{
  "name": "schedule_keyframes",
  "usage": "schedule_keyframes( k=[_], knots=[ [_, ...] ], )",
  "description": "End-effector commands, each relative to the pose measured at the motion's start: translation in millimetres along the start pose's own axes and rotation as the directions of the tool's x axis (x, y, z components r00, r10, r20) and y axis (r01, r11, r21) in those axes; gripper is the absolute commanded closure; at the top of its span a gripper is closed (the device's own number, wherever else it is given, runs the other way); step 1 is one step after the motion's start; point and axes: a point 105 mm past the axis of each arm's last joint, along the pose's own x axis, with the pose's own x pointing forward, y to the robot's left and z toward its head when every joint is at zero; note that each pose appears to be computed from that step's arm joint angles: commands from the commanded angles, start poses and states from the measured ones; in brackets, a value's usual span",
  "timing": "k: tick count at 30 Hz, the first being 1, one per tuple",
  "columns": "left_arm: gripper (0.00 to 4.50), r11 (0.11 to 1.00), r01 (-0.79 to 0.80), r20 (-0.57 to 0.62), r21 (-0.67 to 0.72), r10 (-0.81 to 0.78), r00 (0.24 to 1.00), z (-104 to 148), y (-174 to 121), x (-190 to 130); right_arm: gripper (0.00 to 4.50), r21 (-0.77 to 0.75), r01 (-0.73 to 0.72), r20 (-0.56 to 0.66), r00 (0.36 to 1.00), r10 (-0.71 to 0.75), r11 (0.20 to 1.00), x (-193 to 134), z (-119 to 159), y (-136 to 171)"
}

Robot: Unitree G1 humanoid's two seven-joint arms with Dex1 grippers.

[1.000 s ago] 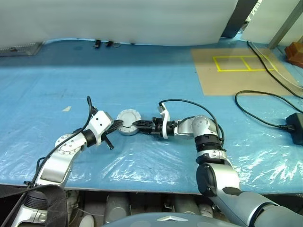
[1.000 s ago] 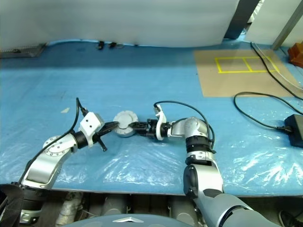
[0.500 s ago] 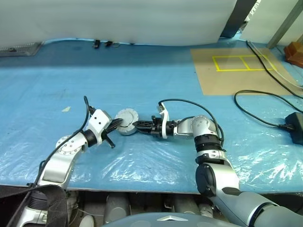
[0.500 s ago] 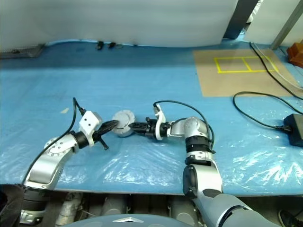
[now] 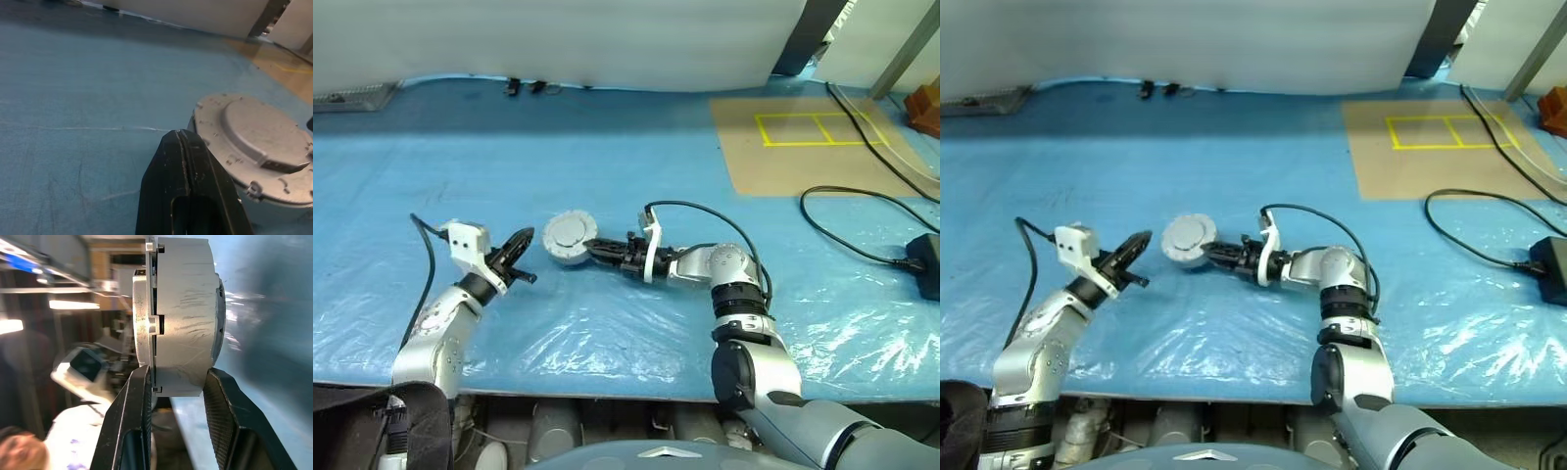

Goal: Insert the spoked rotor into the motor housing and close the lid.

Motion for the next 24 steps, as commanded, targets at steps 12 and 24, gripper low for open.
schedule_keyframes(
  k=[12, 24],
  knots=[
    [2.26, 0.907, 0.143, 0.273, -0.396, -0.033, 0.961, 39.3, -27.7, -5.1, 3.36, -0.130, -0.224, 0.009, 0.974, 0.227, 0.966, 22.0, 15.0, 59.7],
    [0.03, 0.841, 0.149, 0.199, -0.520, -0.050, 0.979, 27.0, -37.3, 5.5, 3.36, -0.169, -0.281, -0.097, 0.959, 0.268, 0.945, 25.9, 2.0, 69.3]
  ],
)
